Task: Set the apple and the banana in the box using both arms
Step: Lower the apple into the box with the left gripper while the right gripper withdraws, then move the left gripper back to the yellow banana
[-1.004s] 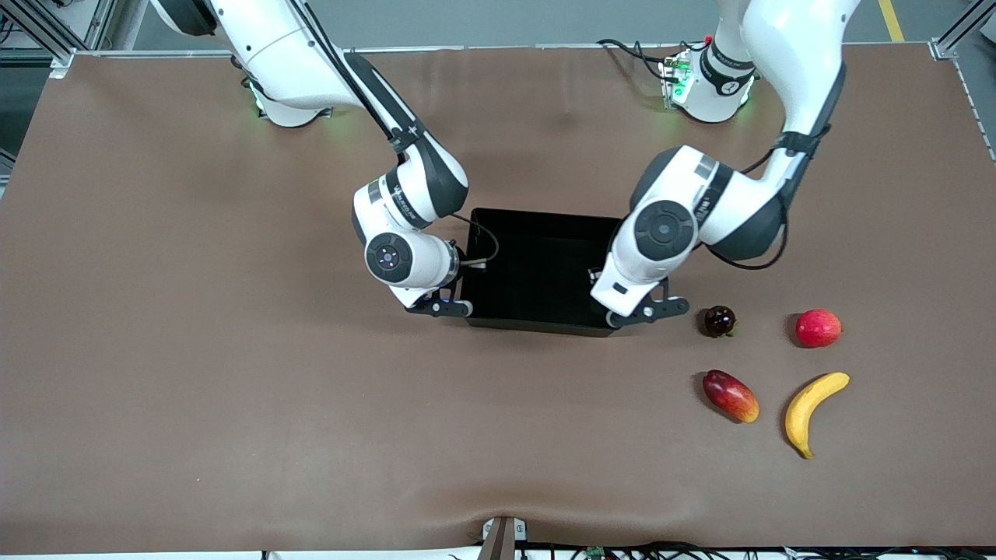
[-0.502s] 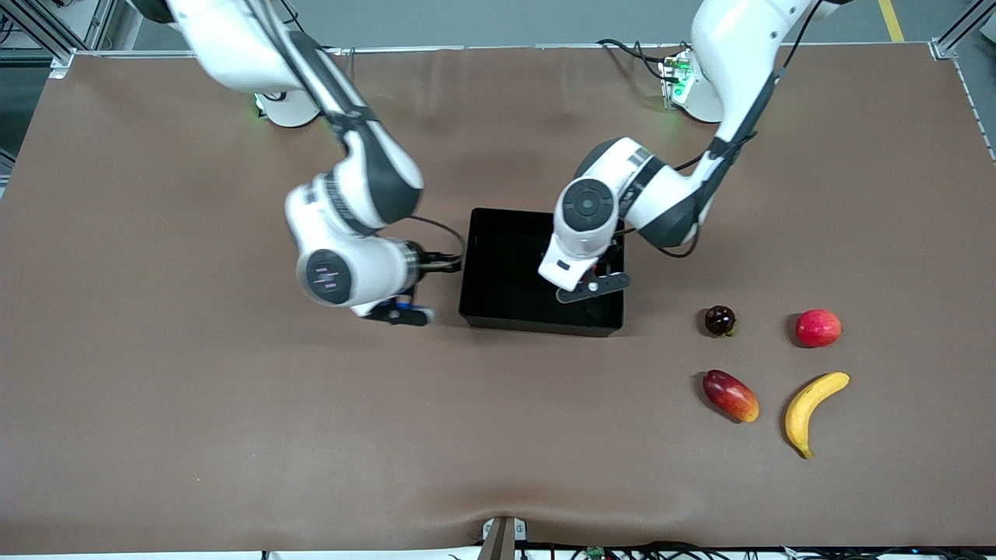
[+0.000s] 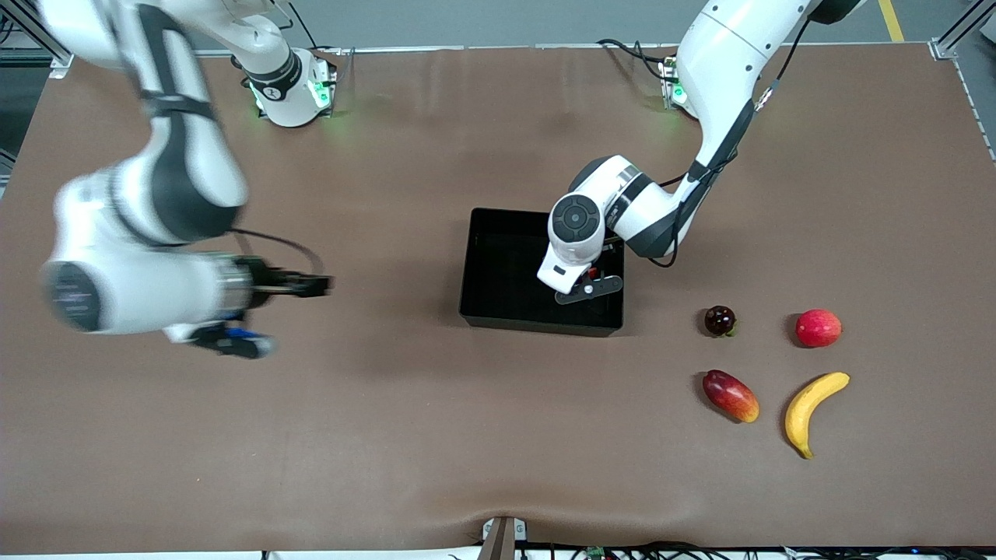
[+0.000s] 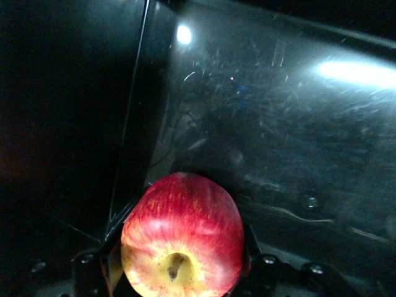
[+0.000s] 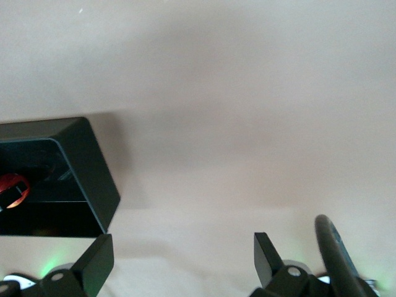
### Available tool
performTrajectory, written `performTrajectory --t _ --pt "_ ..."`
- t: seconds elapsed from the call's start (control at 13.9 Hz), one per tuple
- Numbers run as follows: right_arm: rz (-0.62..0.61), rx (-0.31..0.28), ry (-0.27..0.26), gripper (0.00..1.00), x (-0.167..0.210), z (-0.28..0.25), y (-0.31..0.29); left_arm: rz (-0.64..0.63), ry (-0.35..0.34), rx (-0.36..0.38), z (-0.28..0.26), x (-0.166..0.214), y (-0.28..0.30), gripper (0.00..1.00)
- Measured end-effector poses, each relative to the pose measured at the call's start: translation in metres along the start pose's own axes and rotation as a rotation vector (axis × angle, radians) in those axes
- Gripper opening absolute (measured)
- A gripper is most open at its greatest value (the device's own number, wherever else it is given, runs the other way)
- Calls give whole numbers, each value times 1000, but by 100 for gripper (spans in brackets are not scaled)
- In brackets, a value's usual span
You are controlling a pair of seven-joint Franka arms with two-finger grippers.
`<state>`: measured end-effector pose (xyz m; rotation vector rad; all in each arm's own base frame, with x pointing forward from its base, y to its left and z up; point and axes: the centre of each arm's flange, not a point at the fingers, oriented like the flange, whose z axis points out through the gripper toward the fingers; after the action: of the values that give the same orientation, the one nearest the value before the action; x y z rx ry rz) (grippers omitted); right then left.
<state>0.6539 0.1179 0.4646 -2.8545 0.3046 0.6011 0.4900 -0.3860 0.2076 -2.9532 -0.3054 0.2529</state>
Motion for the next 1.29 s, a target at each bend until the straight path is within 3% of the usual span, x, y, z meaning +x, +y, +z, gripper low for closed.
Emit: performTrajectory --t 0.22,0.29,0.43,0.57,0.65,0.93,1.15,1.29 --pt "98 44 27 100 13 -53 103 2 -11 13 9 -3 -3 74" --pt "96 21 48 100 15 -64 134 2 -11 12 8 -4 -3 74" --pt "18 -88 104 100 5 -88 166 5 -10 11 8 -5 -2 80" --pt "-13 -126 148 100 -20 -115 173 4 -1 1 3 -3 0 98" --pt "-15 -124 167 100 -36 -127 177 1 8 -10 -4 0 2 100" --pt "-42 -111 289 100 -78 -126 178 -60 42 -14 -80 29 -18 100" --pt "-97 -153 320 100 -101 -115 154 -119 61 -19 -154 67 -57 100" --pt "-119 -171 337 100 -109 -119 142 -86 77 -43 -179 105 -98 100"
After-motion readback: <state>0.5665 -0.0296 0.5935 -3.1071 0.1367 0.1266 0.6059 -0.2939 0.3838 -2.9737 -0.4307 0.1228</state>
